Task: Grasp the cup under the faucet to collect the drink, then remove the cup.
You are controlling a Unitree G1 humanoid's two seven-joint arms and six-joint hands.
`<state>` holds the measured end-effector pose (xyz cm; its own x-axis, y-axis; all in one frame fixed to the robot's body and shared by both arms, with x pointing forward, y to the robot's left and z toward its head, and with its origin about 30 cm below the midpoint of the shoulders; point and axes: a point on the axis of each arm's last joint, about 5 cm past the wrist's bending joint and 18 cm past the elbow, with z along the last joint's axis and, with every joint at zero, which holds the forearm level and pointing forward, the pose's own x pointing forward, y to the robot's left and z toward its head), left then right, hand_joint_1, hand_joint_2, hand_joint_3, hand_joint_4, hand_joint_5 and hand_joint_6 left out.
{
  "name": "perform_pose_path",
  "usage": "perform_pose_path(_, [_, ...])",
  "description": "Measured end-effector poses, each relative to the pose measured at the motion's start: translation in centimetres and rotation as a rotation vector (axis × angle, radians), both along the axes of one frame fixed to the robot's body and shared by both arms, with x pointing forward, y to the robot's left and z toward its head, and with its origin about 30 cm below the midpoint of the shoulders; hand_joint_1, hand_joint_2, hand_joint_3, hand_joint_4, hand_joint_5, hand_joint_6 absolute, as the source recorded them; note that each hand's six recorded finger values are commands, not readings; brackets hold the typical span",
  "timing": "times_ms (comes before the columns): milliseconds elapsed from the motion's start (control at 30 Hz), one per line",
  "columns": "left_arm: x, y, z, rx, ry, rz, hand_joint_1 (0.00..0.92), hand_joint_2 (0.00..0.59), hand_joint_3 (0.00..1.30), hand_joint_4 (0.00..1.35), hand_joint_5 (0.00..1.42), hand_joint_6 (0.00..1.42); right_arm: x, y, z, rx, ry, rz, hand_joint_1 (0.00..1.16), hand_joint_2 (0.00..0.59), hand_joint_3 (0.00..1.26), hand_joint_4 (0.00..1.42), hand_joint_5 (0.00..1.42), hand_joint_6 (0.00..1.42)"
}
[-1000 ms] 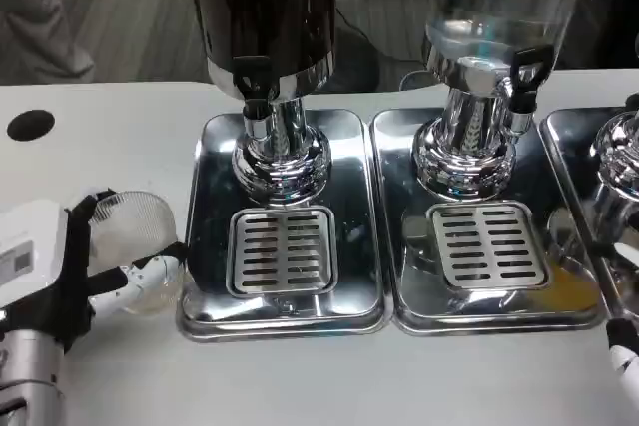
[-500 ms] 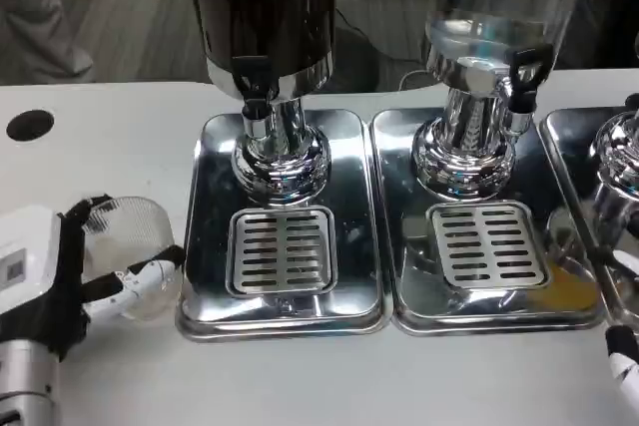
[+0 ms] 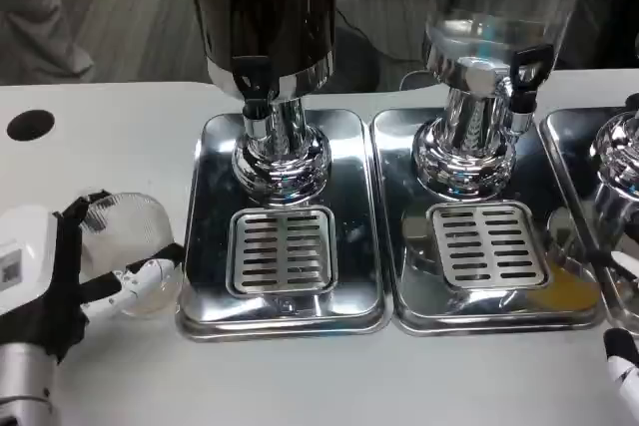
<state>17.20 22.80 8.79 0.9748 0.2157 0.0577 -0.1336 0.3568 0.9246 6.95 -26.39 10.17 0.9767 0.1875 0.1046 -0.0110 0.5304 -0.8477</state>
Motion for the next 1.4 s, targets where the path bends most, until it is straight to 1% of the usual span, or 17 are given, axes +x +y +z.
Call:
perform_pose_path(133, [0.0, -0.1, 0.2, -0.005, -0.018, -0.004, 0.369, 0.123, 0.41, 0.45, 0.66, 0.84, 0.0, 0.01, 0.00, 0.000, 0.000, 0.002, 0.30, 0.492, 0.17, 0.00, 0.00, 0.00])
perform_pose_path(300, [0.1, -0.2, 0.9, -0.007, -0.057, -0.012, 0.368, 0.123, 0.42, 0.45, 0.66, 0.84, 0.0, 0.03, 0.01, 0.001, -0.003, 0.007, 0.30, 0.492, 0.17, 0.00, 0.00, 0.00])
perform_pose_path(500, [0.2, -0.3, 1.3, -0.007, -0.077, -0.020, 0.368, 0.123, 0.42, 0.45, 0.66, 0.84, 0.0, 0.03, 0.01, 0.002, -0.005, 0.009, 0.30, 0.492, 0.17, 0.00, 0.00, 0.00])
perform_pose_path(600, [0.5, -0.6, 1.5, -0.010, -0.080, -0.035, 0.367, 0.124, 0.42, 0.45, 0.67, 0.84, 0.0, 0.02, -0.01, 0.002, -0.005, 0.010, 0.30, 0.492, 0.17, 0.00, 0.00, 0.00])
perform_pose_path(733, [1.1, -1.5, 1.7, -0.029, -0.089, -0.063, 0.367, 0.124, 0.42, 0.45, 0.67, 0.85, 0.0, 0.04, 0.00, 0.004, -0.007, 0.014, 0.30, 0.492, 0.17, 0.00, 0.00, 0.00])
perform_pose_path(800, [1.7, -2.4, 1.6, -0.039, -0.089, -0.091, 0.367, 0.124, 0.42, 0.45, 0.67, 0.85, 0.0, 0.00, -0.03, 0.006, -0.006, 0.012, 0.30, 0.492, 0.17, 0.00, 0.00, 0.00])
perform_pose_path(900, [2.2, -3.2, 1.3, -0.047, -0.071, -0.112, 0.367, 0.124, 0.42, 0.45, 0.67, 0.86, -0.1, -0.06, -0.10, 0.008, -0.002, 0.009, 0.30, 0.492, 0.17, 0.00, 0.00, 0.00])
perform_pose_path(967, [2.6, -4.1, 0.8, -0.046, -0.052, -0.134, 0.367, 0.124, 0.42, 0.45, 0.67, 0.86, -0.1, -0.10, -0.16, 0.015, -0.003, 0.010, 0.30, 0.492, 0.17, 0.00, 0.00, 0.00])
perform_pose_path(1033, [2.7, -4.4, 0.7, -0.046, -0.047, -0.143, 0.367, 0.124, 0.42, 0.45, 0.67, 0.86, -0.2, -0.15, -0.21, 0.016, 0.000, 0.009, 0.30, 0.492, 0.17, 0.00, 0.00, 0.00])
perform_pose_path(1100, [3.1, -4.9, 0.6, -0.047, -0.039, -0.153, 0.367, 0.125, 0.42, 0.45, 0.67, 0.86, -0.3, -0.33, -0.40, 0.021, 0.010, -0.002, 0.30, 0.492, 0.17, 0.00, 0.00, 0.00])
perform_pose_path(1167, [3.4, -5.4, 0.5, -0.051, -0.037, -0.168, 0.367, 0.125, 0.42, 0.45, 0.67, 0.86, -0.3, -0.38, -0.42, 0.027, 0.010, -0.005, 0.30, 0.492, 0.17, 0.00, 0.00, 0.00])
perform_pose_path(1400, [4.0, -5.9, 0.5, -0.052, -0.033, -0.184, 0.367, 0.125, 0.42, 0.45, 0.67, 0.86, -0.1, -0.52, -0.48, 0.028, 0.009, -0.007, 0.30, 0.492, 0.17, 0.00, 0.00, 0.00])
